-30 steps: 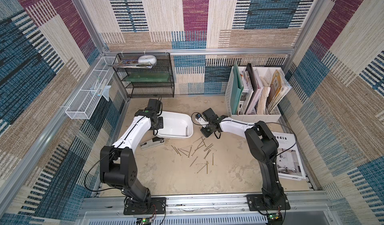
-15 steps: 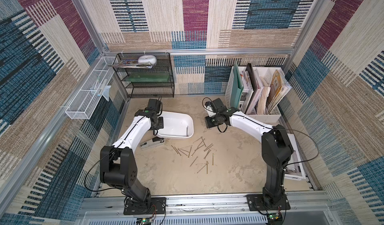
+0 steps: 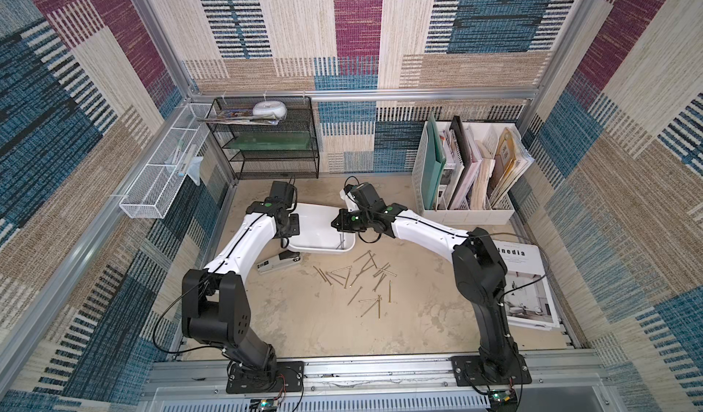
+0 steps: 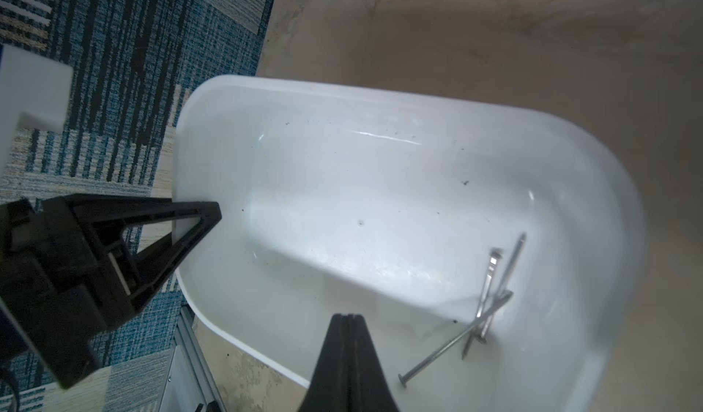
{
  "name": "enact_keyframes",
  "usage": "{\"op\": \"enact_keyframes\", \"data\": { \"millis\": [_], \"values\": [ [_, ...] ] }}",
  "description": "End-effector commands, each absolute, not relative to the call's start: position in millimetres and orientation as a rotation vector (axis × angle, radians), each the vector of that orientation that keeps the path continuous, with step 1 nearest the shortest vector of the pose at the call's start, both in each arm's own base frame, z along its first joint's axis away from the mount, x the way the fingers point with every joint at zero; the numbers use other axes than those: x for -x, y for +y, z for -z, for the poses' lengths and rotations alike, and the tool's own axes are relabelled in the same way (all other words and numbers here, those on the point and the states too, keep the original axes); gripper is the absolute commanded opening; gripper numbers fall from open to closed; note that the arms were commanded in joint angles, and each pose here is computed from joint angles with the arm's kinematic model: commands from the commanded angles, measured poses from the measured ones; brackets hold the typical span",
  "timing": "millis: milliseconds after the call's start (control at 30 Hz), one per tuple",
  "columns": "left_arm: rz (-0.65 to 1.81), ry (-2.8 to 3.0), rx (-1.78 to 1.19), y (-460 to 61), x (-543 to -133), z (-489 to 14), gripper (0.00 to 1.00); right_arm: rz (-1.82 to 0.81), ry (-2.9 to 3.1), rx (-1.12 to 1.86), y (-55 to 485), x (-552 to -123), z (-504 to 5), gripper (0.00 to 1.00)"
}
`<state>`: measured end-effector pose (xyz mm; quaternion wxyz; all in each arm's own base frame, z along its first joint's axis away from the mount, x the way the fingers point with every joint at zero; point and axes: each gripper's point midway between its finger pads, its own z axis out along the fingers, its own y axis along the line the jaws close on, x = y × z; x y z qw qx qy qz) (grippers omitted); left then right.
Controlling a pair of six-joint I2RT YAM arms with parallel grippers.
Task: Put the nails on the desktop into the storage box
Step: Place the nail in the storage box, then pick up the nail from the center of the board.
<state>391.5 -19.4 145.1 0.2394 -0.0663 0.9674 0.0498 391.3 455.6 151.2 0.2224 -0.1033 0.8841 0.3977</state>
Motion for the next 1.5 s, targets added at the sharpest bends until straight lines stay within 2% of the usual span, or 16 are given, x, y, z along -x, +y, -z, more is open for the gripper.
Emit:
{"op": "enact_keyframes", "data": {
  "millis": [0,367,500,633,800,1067,1267,1467],
  "values": [
    [-0.139,2.630,0.188,-20,-394,-148,0.00,-1.152,2.410,0.244,470,-401,-161,0.00],
    [-0.133,2.627,0.183,-21,-395,-149,0.00,-1.004,2.347,0.340,441,-396,-188,0.00],
    [-0.128,2.622,0.177,-21,-395,-149,0.00,-0.912,2.364,0.398,424,-386,-191,0.15],
    [-0.141,2.603,0.176,-20,-395,-154,0.00,-0.809,2.364,0.397,392,-374,-192,0.25],
    [-0.146,2.576,0.171,-18,-395,-158,0.00,-0.713,2.403,0.389,351,-353,-179,0.29],
    [-0.185,2.575,0.118,-21,-394,-162,0.00,-0.627,2.556,0.328,302,-310,-127,0.32],
    [-0.190,2.617,0.063,-26,-394,-162,0.00,-0.634,2.656,0.322,289,-288,-106,0.37],
    [-0.223,2.657,0.039,-24,-394,-168,0.00,-0.622,2.724,0.355,282,-283,-98,0.40]
  ]
}}
